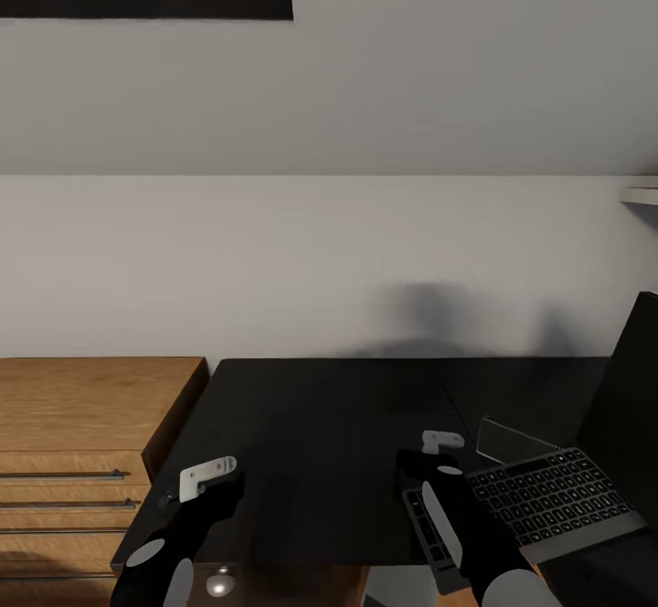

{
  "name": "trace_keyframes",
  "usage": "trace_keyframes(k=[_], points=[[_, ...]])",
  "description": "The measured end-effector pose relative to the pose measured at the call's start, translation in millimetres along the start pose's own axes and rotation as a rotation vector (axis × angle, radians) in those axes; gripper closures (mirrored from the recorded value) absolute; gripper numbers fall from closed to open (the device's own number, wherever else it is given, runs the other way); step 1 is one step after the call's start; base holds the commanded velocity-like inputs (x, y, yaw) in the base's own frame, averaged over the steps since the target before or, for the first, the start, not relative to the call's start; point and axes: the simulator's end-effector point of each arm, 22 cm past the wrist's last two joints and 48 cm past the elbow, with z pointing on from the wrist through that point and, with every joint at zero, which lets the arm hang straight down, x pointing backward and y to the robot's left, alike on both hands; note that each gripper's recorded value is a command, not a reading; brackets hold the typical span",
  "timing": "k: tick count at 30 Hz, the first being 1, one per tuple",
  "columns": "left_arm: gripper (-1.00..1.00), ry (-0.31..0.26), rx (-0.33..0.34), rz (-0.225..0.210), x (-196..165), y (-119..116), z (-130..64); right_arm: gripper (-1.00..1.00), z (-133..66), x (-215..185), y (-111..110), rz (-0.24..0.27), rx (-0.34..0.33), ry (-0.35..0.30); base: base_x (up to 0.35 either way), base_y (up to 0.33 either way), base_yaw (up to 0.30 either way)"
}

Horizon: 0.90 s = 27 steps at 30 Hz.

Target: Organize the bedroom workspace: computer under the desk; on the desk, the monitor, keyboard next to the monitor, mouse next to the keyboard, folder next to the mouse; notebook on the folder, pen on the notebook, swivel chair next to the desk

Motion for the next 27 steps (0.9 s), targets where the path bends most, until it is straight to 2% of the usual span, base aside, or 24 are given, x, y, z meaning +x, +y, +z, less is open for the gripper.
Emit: trace_keyframes(k=[8, 27], points=[[-1.0, -0.001, -0.004, -0.001, 0, 2, 0.1, -1.0, 3.1, 16, -2, 0.001, 0.003, 0.036, 0.0, 0.0, 0.0], [-1.0, -0.002, -0.01, -0.004, -1, 5, 0.1, -1.0, 3.2, 17, -2, 0.004, 0.004, 0.037, 0.0, 0.0, 0.0]])
